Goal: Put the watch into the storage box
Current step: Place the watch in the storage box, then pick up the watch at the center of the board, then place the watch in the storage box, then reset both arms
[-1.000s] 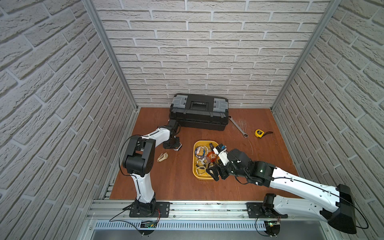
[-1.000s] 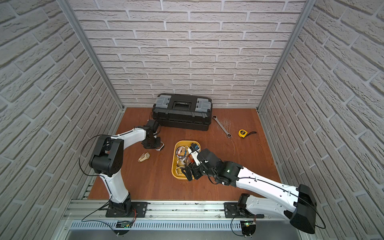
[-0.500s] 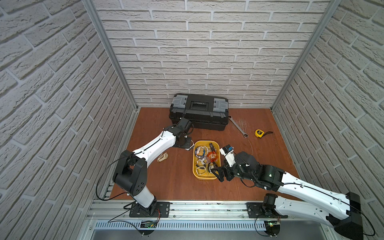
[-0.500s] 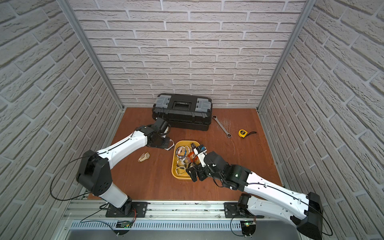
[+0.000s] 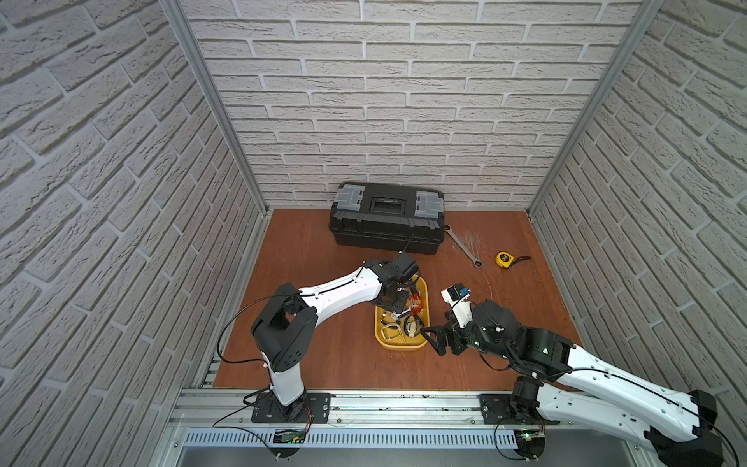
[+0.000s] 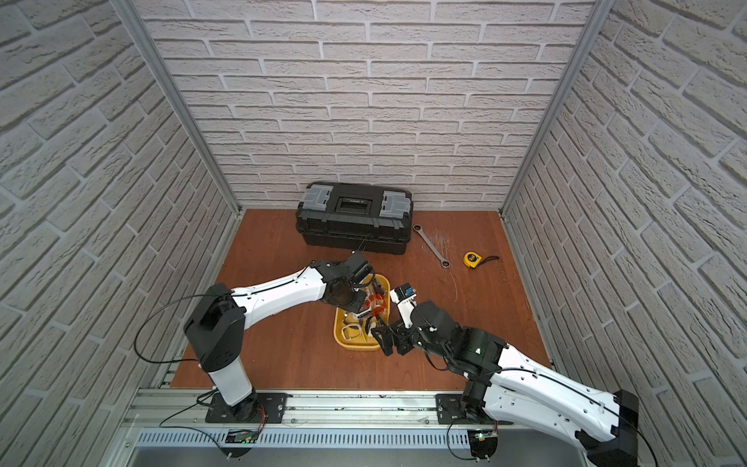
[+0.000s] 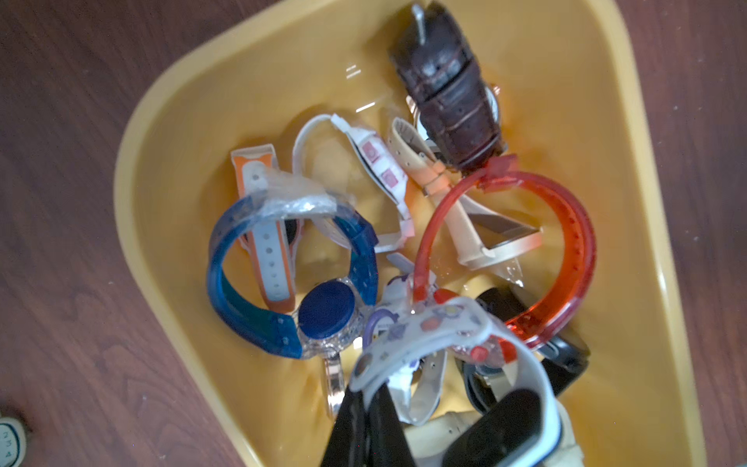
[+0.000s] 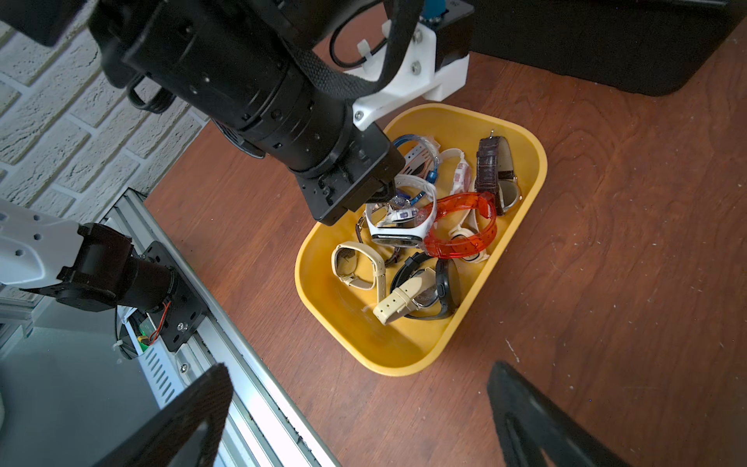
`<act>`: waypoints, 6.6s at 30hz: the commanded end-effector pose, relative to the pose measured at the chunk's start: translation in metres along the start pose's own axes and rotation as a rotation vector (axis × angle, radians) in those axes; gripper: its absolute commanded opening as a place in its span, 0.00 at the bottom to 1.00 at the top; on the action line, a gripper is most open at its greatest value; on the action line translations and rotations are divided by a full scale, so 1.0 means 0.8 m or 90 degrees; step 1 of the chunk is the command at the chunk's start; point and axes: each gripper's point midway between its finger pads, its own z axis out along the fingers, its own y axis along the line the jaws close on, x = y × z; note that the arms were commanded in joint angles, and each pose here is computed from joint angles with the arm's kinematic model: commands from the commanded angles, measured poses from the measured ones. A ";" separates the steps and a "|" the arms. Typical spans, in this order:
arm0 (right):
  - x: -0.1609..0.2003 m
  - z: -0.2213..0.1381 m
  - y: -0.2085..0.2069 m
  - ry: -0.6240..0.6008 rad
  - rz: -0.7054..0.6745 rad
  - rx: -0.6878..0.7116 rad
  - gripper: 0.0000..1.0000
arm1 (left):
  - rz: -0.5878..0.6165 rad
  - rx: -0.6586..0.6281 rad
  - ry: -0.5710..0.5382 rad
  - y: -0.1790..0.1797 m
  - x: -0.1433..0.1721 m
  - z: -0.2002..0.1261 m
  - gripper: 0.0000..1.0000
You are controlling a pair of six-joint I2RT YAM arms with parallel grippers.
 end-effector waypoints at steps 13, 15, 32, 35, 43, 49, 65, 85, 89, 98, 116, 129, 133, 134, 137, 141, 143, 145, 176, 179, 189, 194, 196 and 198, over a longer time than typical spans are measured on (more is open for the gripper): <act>0.008 0.002 -0.008 -0.001 0.002 0.013 1.00 | 0.012 -0.026 0.031 -0.023 0.059 0.010 0.03; 0.007 0.001 -0.008 -0.003 0.002 0.013 1.00 | 0.008 -0.036 0.035 -0.018 0.067 0.009 0.03; 0.005 0.005 -0.004 -0.001 0.003 0.008 1.00 | 0.008 -0.050 -0.014 -0.010 0.055 -0.029 0.57; 0.004 0.006 -0.004 -0.003 0.004 0.008 1.00 | 0.006 -0.052 -0.037 -0.006 0.048 -0.048 0.61; 0.003 0.009 -0.001 0.002 0.002 0.005 1.00 | -0.075 -0.030 -0.085 0.046 0.034 -0.076 0.68; 0.005 0.010 -0.002 0.003 0.004 0.006 1.00 | -0.187 0.017 -0.115 0.104 0.041 -0.084 0.57; 0.008 0.021 0.001 0.010 0.003 0.000 1.00 | -0.369 -0.092 -0.088 0.216 0.122 -0.048 0.57; 0.013 0.029 -0.001 0.022 -0.012 0.006 1.00 | -0.425 -0.166 -0.082 0.303 0.073 -0.012 0.46; 0.015 0.031 -0.001 0.030 -0.015 0.008 1.00 | -0.418 -0.158 -0.064 0.300 0.073 -0.001 0.43; 0.014 0.029 -0.004 0.025 -0.020 0.016 1.00 | -0.397 -0.158 -0.016 0.286 0.091 0.024 0.37; 0.015 0.012 -0.016 0.006 -0.005 0.033 1.00 | -0.263 -0.147 -0.062 0.217 0.047 -0.045 0.09; 0.017 -0.001 -0.024 -0.003 -0.001 0.046 1.00 | -0.138 -0.028 -0.132 0.042 -0.039 -0.053 0.11; 0.020 -0.009 -0.028 -0.003 0.003 0.050 1.00 | -0.120 -0.024 -0.125 0.022 -0.053 -0.029 0.11; 0.022 -0.010 -0.030 -0.004 0.006 0.052 1.00 | -0.118 -0.021 -0.123 0.018 -0.054 -0.025 0.11; 0.025 -0.016 -0.035 -0.015 0.011 0.054 1.00 | -0.109 -0.013 -0.118 0.005 -0.056 -0.015 0.11; 0.023 -0.023 -0.039 -0.037 0.016 0.054 1.00 | -0.105 -0.003 -0.112 -0.008 -0.056 -0.004 0.11; 0.023 -0.025 -0.040 -0.040 0.016 0.055 1.00 | -0.105 0.002 -0.109 -0.013 -0.055 0.001 0.11; 0.024 -0.025 -0.041 -0.038 0.017 0.058 1.00 | -0.105 0.005 -0.110 -0.017 -0.054 0.003 0.11; -0.012 -0.025 -0.088 -0.103 0.069 0.188 0.99 | -0.119 -0.056 -0.380 0.069 -0.095 -0.177 0.97; -0.026 -0.025 -0.136 -0.119 0.128 0.251 0.99 | -0.180 -0.076 -0.478 0.138 -0.092 -0.215 0.98; -0.045 -0.044 -0.343 -0.182 0.229 0.556 0.99 | -0.469 -0.394 -0.605 0.411 0.038 -0.221 0.98; -0.049 -0.048 -0.393 -0.184 0.157 0.658 0.99 | -0.437 -0.493 -0.643 0.445 0.054 -0.201 0.98; -0.059 -0.045 -0.395 -0.223 0.096 0.658 0.99 | -0.413 -0.511 -0.628 0.448 0.058 -0.183 0.98; -0.058 -0.040 -0.396 -0.243 0.050 0.657 0.99 | -0.387 -0.522 -0.607 0.449 0.061 -0.164 0.98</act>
